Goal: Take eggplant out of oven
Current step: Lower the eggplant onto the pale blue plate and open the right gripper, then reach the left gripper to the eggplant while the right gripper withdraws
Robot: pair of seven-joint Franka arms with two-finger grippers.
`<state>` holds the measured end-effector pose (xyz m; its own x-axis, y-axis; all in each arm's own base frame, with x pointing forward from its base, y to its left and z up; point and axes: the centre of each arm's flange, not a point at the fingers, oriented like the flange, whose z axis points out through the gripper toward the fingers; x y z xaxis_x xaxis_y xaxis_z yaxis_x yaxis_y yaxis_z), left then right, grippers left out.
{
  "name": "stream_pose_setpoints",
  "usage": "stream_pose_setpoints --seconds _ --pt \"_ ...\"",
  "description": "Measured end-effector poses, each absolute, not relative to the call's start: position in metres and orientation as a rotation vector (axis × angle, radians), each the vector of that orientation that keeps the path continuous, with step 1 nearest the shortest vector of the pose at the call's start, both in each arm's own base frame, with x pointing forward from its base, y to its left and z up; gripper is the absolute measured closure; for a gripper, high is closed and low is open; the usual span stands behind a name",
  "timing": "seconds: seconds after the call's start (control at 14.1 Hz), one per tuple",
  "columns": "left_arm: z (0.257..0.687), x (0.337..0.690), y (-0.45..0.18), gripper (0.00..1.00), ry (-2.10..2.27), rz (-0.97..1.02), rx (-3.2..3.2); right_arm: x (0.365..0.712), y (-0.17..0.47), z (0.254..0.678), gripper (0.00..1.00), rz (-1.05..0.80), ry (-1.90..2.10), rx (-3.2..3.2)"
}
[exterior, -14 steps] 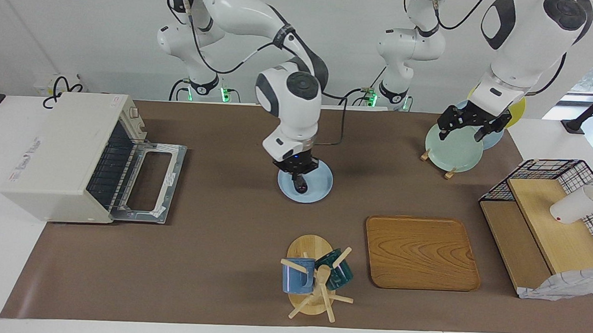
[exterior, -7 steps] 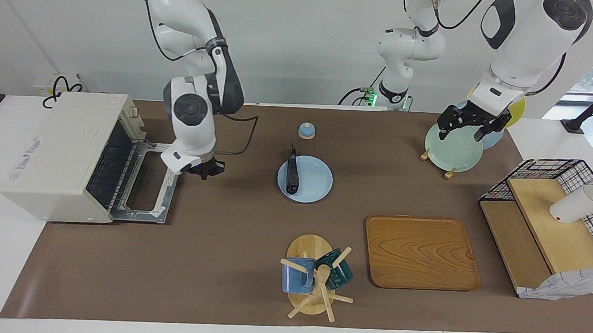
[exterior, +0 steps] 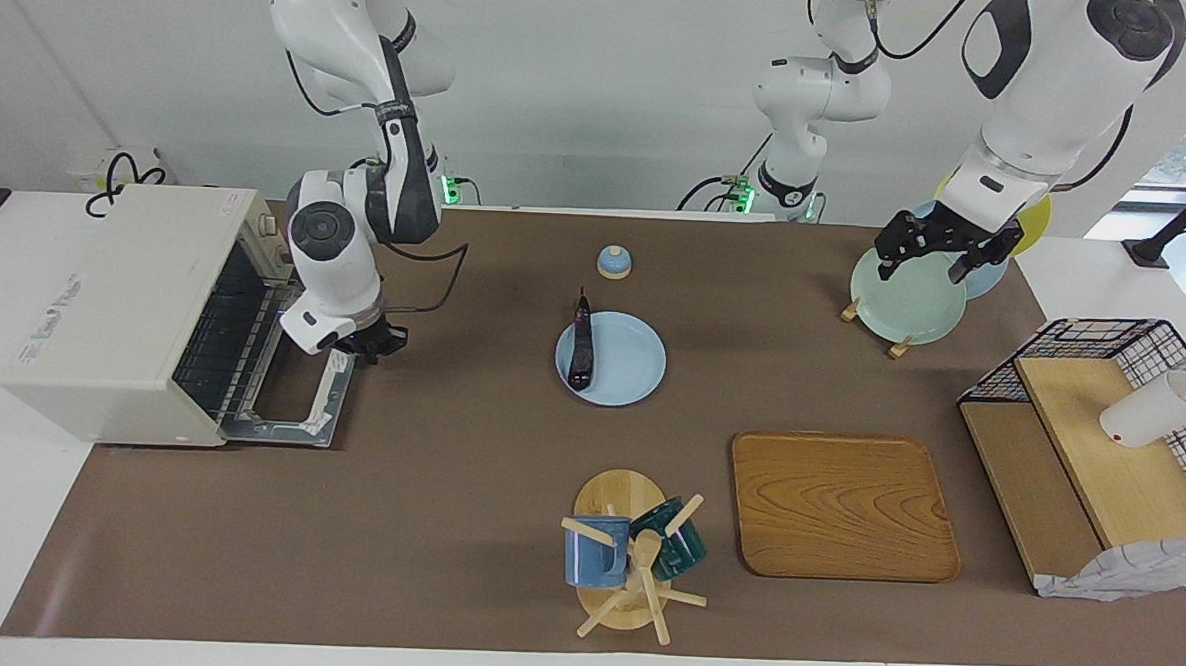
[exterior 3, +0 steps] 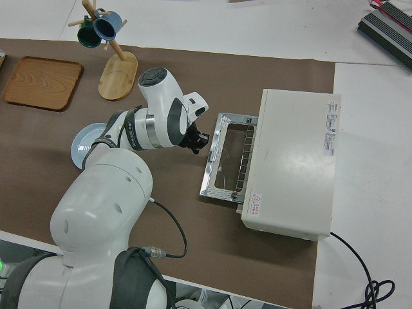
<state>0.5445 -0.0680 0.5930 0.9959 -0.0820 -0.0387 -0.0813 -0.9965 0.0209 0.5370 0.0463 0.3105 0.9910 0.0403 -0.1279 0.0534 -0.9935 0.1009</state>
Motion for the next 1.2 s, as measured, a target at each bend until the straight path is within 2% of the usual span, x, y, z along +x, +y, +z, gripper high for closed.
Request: stream_pose_setpoints --seconds 0.28,0.57,0.78,0.92,1.2 --pt "0.592 0.543 -0.066 0.0 -0.123 -0.083 3.12 0.532 0.028 0.302 0.99 -0.193 0.095 3.037" --pt "0.598 0.537 -0.07 0.0 -0.136 -0.069 3.118 0.534 0.039 0.308 0.99 -0.202 0.252 2.969" --pt "0.587 0.531 -0.106 0.0 -0.188 0.004 3.106 0.544 0.038 0.347 0.99 -0.276 0.354 2.939" --pt "0.573 0.523 -0.155 0.0 -0.123 0.036 3.075 0.545 0.024 0.385 0.99 -0.284 0.389 2.934" --pt "0.514 0.507 -0.27 0.0 -0.08 0.012 2.998 0.53 -0.056 0.46 0.99 -0.206 0.418 2.945"
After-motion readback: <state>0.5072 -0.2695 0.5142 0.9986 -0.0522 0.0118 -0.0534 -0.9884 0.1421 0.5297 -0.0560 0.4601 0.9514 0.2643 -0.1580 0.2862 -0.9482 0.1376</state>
